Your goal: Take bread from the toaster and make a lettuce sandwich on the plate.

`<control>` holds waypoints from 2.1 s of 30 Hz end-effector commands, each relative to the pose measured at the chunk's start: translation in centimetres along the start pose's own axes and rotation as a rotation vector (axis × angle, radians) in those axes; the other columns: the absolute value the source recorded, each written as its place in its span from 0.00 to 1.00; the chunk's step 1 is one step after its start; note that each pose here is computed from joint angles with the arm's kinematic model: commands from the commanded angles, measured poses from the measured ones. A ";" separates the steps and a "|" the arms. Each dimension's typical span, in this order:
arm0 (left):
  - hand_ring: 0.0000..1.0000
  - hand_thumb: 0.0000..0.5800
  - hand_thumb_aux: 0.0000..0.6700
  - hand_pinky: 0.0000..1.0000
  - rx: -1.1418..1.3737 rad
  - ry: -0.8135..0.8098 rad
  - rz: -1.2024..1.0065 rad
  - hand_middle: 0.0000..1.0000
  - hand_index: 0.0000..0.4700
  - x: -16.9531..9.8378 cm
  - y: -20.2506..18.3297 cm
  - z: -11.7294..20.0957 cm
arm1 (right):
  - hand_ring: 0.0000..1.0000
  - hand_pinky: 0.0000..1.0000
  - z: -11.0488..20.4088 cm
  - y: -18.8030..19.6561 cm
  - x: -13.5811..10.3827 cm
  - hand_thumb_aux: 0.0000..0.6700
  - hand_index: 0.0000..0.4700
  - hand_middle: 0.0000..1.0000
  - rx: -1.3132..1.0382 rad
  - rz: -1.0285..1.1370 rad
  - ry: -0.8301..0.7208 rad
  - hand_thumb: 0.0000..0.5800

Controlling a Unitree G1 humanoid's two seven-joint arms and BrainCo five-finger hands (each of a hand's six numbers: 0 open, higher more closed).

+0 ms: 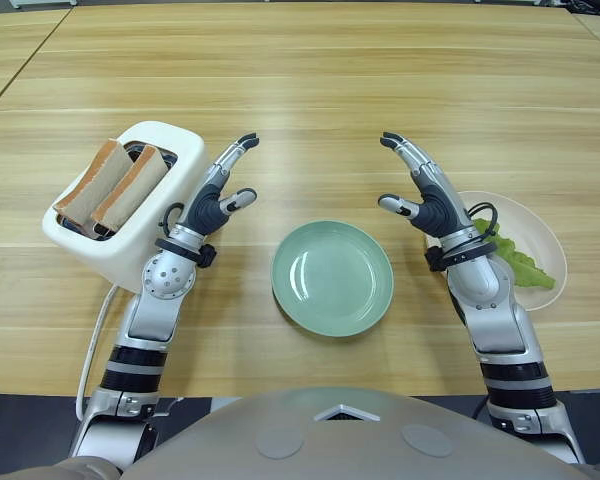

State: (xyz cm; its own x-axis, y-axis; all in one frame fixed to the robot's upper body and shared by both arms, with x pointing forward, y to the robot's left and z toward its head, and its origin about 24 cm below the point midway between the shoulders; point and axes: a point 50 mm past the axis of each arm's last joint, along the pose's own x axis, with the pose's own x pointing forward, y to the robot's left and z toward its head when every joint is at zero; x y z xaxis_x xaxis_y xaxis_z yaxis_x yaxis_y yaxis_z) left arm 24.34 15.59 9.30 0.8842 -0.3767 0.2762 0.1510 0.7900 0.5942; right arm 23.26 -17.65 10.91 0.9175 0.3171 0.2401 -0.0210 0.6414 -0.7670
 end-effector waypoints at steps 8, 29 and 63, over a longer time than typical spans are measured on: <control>0.00 0.00 0.00 0.00 0.029 -0.114 0.061 0.00 0.00 -0.5 1.1 2.4 | 0.00 0.00 0.0 0.4 0.4 0.00 0.00 0.00 -0.002 0.014 0.000 0.00; 0.00 0.00 0.00 0.00 0.910 0.466 0.002 0.00 0.00 -6.2 18.5 0.9 | 0.00 0.00 0.0 0.7 0.2 0.00 0.00 0.00 -0.030 0.034 -0.004 0.00; 0.00 1.00 1.00 0.00 0.287 -0.167 0.267 0.00 1.00 -1.6 18.8 10.8 | 0.00 0.00 1.0 -3.4 2.0 0.00 0.00 0.00 -0.187 -0.119 -0.040 0.00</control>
State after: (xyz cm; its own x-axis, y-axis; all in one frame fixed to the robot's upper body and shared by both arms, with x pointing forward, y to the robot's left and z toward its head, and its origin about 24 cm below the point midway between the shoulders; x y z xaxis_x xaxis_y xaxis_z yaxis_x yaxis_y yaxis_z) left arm 20.69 26.71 28.61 0.7769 -0.2270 0.5873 -0.3201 0.6609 0.6788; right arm 24.52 -17.77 13.61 0.8969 0.2881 0.3356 0.1175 0.5763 -0.8087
